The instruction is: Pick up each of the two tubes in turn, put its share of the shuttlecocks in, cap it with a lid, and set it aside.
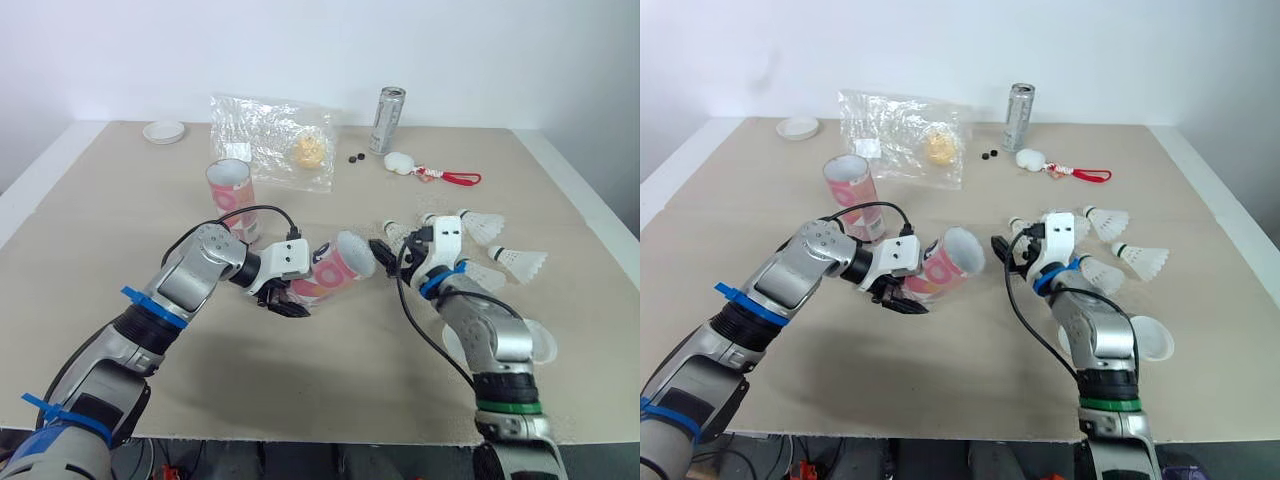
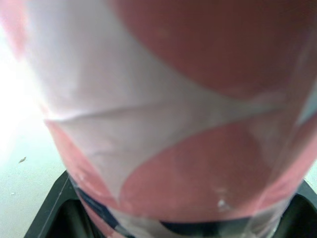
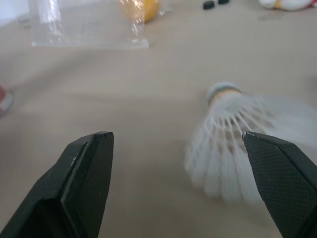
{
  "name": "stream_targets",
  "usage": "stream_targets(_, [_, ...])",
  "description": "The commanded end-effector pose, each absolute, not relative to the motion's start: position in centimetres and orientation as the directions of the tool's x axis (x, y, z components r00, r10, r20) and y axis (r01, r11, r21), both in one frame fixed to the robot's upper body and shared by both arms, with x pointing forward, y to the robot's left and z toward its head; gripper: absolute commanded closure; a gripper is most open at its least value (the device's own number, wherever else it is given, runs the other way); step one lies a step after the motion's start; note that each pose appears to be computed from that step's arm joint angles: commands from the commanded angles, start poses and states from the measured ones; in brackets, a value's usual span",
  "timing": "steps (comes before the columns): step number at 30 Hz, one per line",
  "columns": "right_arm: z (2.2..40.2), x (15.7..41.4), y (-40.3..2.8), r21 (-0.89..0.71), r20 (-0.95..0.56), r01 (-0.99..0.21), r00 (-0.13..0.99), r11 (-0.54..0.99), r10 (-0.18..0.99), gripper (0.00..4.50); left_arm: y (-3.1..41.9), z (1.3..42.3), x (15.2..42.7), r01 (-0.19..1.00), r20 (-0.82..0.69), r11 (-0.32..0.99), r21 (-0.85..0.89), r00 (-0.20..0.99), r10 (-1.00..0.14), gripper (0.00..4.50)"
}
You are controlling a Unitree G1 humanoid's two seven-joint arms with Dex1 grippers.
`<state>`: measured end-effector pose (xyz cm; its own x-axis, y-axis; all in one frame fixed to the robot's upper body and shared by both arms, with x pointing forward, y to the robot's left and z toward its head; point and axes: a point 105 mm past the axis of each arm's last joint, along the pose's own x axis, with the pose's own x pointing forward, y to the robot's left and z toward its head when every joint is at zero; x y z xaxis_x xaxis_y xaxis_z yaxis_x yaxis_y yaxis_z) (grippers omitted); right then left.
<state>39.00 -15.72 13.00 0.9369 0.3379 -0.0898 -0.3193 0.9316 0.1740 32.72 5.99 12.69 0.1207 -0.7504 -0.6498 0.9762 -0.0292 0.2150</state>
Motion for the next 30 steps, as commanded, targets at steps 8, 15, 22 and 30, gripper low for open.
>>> stream_targets(8, [13.4,42.2,-15.8,0.168,-0.069,-0.269,0.956,0.948,0.284,1.63,6.2,12.3,32.6,0.976,-0.652,-0.011,0.218,0.137,-0.746,1.51])
stream_targets(15, [14.1,42.8,-15.7,0.145,-0.038,-0.281,0.957,0.949,0.289,4.47,6.1,12.3,32.8,0.975,-0.649,-0.003,0.223,0.146,-0.746,1.51])
stream_targets(22, [19.9,39.9,-15.2,-0.220,0.091,-0.442,0.878,0.869,0.470,4.47,5.9,12.4,33.1,0.974,-0.652,-0.016,0.227,0.139,-0.745,1.51])
stream_targets(30, [26.5,30.3,-14.9,-0.813,-0.125,-0.545,0.505,0.204,0.854,4.47,5.4,12.6,33.3,0.977,-0.647,-0.033,0.210,0.114,-0.754,1.51])
